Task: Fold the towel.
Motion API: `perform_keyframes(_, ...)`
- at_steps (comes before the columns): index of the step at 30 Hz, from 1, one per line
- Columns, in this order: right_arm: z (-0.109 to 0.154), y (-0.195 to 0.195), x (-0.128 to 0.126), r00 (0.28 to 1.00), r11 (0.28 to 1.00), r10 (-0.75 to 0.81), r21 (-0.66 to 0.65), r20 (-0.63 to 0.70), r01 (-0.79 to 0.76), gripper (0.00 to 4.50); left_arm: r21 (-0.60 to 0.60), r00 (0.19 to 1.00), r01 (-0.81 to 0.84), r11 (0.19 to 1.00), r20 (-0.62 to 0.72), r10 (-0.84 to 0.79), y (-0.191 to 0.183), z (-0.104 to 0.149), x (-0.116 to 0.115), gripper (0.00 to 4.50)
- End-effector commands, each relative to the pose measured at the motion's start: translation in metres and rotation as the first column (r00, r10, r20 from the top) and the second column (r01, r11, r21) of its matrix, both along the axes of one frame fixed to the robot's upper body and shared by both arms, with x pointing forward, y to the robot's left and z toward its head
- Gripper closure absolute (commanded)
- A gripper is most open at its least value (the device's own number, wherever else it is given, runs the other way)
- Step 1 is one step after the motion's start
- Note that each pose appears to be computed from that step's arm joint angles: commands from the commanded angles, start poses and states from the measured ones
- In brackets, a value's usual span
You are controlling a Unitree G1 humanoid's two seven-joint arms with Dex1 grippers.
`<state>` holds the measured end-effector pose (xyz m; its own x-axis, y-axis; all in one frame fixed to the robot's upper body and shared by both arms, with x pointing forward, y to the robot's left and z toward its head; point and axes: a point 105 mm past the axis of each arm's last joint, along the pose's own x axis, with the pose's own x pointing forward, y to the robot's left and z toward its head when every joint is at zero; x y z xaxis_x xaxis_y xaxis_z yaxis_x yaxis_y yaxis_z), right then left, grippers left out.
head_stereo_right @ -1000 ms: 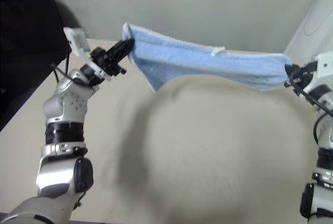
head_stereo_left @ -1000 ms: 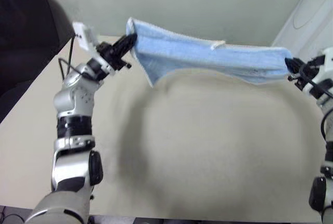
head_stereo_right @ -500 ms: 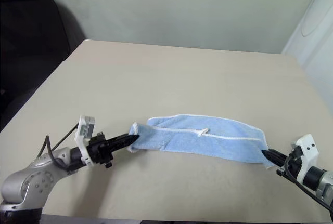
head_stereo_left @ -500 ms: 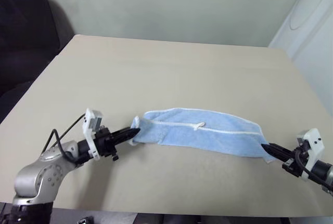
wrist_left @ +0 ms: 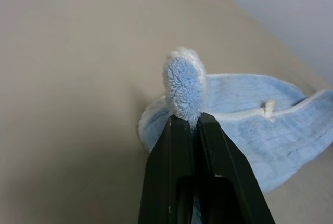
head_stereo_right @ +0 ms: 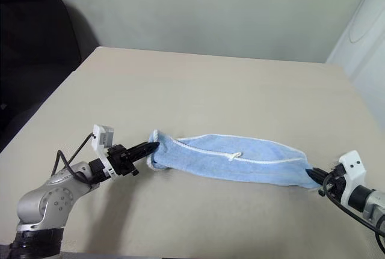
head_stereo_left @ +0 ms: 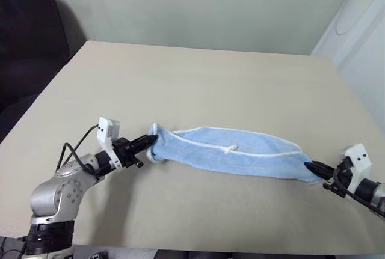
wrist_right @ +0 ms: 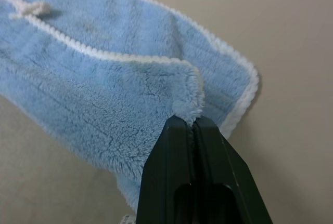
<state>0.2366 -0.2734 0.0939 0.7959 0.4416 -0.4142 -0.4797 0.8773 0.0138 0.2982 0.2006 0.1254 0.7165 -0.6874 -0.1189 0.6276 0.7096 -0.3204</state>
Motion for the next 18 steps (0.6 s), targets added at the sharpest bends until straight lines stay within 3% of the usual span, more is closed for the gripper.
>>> perform_keyframes(1, 0.003, 0.003, -0.006, 1.0, 0.999, 0.027, -0.02, 0.001, -0.027, 4.47, 0.035, 1.0, 0.022, 0.999, -0.005, -0.021, 0.001, -0.001, -0.004, 4.5)
perform_keyframes(6, 0.005, -0.001, -0.009, 1.0, 1.0, 0.007, -0.028, 0.013, -0.007, 4.47, 0.048, 0.999, 0.032, 0.998, -0.021, -0.031, 0.006, -0.006, -0.013, 4.5)
perform_keyframes(12, 0.057, -0.029, 0.052, 0.951, 0.983, -0.134, -0.088, 0.279, 0.164, 4.47, -0.032, 0.969, -0.101, 0.994, 0.222, 0.106, 0.001, 0.064, 0.047, 4.5)
perform_keyframes(18, 0.141, -0.04, 0.092, 0.856, 0.981, -0.127, -0.067, 0.501, 0.184, 4.47, -0.082, 0.856, -0.145, 0.986, 0.489, 0.166, 0.001, 0.163, 0.1, 4.5)
